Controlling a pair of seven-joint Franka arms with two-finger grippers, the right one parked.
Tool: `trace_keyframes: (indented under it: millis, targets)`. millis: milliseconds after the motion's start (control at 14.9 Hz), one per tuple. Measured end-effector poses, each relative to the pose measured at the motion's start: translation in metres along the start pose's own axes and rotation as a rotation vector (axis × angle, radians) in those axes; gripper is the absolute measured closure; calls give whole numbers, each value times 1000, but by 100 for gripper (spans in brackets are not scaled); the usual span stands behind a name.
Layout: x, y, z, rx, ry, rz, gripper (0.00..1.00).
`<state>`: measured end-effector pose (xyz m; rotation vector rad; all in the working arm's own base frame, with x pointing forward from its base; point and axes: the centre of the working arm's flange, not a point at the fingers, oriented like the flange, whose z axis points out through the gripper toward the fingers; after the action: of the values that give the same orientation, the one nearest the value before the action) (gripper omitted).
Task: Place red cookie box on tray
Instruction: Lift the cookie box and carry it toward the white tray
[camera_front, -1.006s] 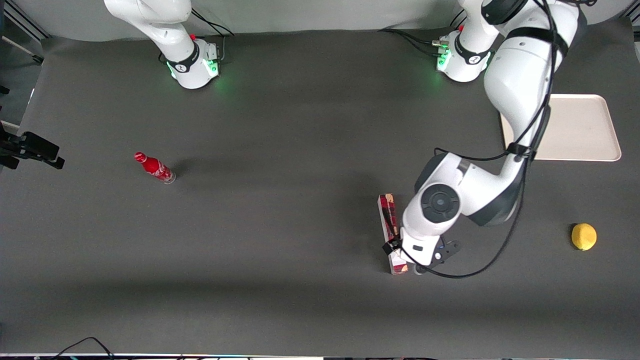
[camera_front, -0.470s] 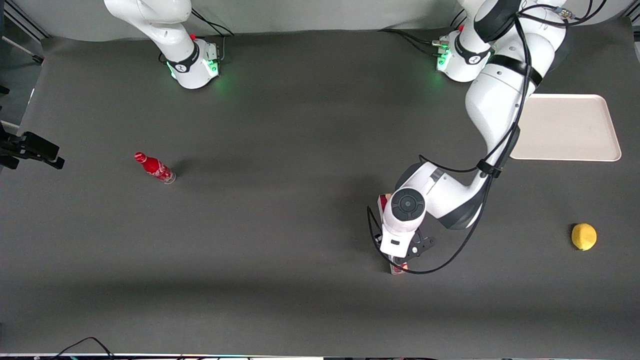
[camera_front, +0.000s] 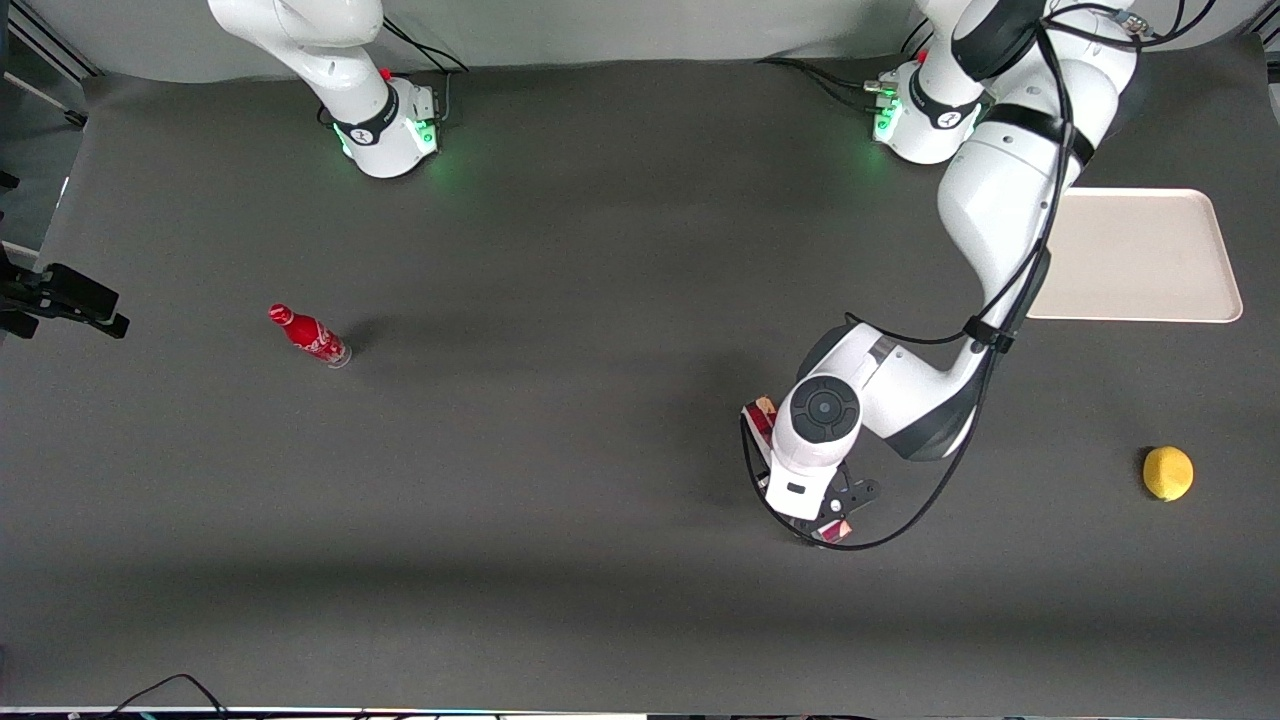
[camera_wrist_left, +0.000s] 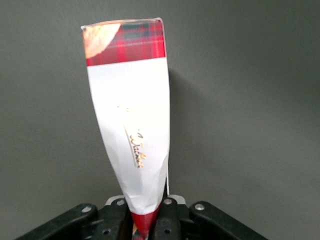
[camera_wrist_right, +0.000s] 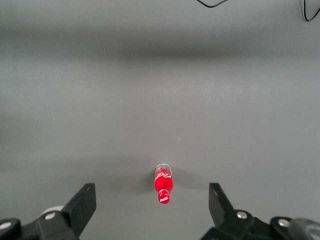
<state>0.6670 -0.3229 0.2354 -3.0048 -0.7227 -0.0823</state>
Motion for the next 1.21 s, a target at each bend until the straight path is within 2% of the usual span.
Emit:
trace_keyframes:
  millis: [134, 335, 470, 604, 738, 805, 1006, 1207]
  targets:
    - [9, -4, -46, 5, -4, -8, 86]
    - [24, -33, -159, 20, -49, 29, 86]
    - [32, -70, -234, 49, -67, 65, 86]
    - [39, -118, -297, 96, -86, 122, 86]
    - [45, -176, -345, 150, -135, 206, 86]
    - [51, -208, -363, 162, -165, 241, 86]
    - [72, -309, -390, 166, -234, 351, 86]
    - [93, -414, -366, 147, -317, 451, 86]
